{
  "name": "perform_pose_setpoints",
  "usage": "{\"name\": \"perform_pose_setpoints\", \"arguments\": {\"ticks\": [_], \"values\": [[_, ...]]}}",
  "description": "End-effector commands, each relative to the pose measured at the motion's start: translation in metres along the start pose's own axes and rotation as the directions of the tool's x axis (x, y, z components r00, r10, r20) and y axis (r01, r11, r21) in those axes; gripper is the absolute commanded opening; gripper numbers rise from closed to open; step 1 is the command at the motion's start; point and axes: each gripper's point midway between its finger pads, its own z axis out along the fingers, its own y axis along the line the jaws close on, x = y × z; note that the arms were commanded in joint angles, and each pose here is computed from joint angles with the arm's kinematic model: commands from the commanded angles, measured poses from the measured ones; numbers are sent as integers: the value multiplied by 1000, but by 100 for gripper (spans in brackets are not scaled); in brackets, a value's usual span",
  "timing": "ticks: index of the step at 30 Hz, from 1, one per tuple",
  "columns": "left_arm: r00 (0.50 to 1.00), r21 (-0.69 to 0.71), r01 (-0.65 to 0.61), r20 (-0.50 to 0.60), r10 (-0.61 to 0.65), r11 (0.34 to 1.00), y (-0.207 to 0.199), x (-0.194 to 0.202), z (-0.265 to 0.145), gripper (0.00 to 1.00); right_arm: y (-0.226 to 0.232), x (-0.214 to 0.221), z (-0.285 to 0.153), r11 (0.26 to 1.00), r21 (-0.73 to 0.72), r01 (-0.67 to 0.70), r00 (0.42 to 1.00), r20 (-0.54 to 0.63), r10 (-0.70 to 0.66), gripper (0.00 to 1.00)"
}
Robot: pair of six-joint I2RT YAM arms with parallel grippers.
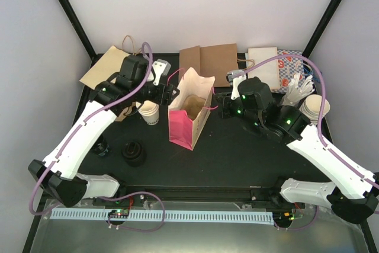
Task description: Pack the takeout coffee
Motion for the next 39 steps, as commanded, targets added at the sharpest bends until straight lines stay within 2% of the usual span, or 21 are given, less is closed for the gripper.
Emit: {"name": "perform_pose_setpoints", "arguments": {"ticks": [1,6,10,12,13,15,16,17,20,25,29,32,39], "values": [[998,-34,-43,-48,42,998,2,6,14,73,5,-11,-6,1000,-12,-2,999,41,3,6],[992,-88,-64,-113,54,994,10,17,31,71,4,-13,-8,1000,-9,-3,999,48,4,7],[984,-100,-68,-169,51,993,14,26,46,60,2,-12,-8,1000,2,-2,999,45,2,8],[981,-117,-68,-187,46,991,18,27,51,48,0,-10,-9,1000,7,-2,999,42,2,11],[981,-122,-73,-187,49,990,19,26,52,39,-1,-9,-9,1000,9,-2,999,39,1,14],[983,-117,-100,-165,80,988,17,18,52,12,-4,-5,-10,1000,20,-1,1000,32,0,20],[983,-110,-124,-150,107,986,15,13,51,4,-6,-2,-11,1000,23,0,1000,28,-1,24],[981,-103,-153,-132,139,983,12,7,49,2,-8,0,-12,1000,28,2,1000,24,-2,30],[965,-94,-258,-82,250,962,6,-7,42,1,-18,5,-20,998,58,11,1000,26,-13,39],[921,-56,-389,-24,389,919,-8,-15,31,2,-32,5,-46,992,106,73,996,50,-78,44],[858,-24,-513,-1,513,858,-26,-3,32,1,-33,10,-64,985,79,151,986,52,-156,48],[822,-24,-569,4,569,822,-36,9,36,2,-33,9,-74,976,66,208,974,76,-213,49],[795,5,-606,-1,606,795,-47,31,41,1,-28,9,-70,940,51,338,935,92,-342,49]]}}
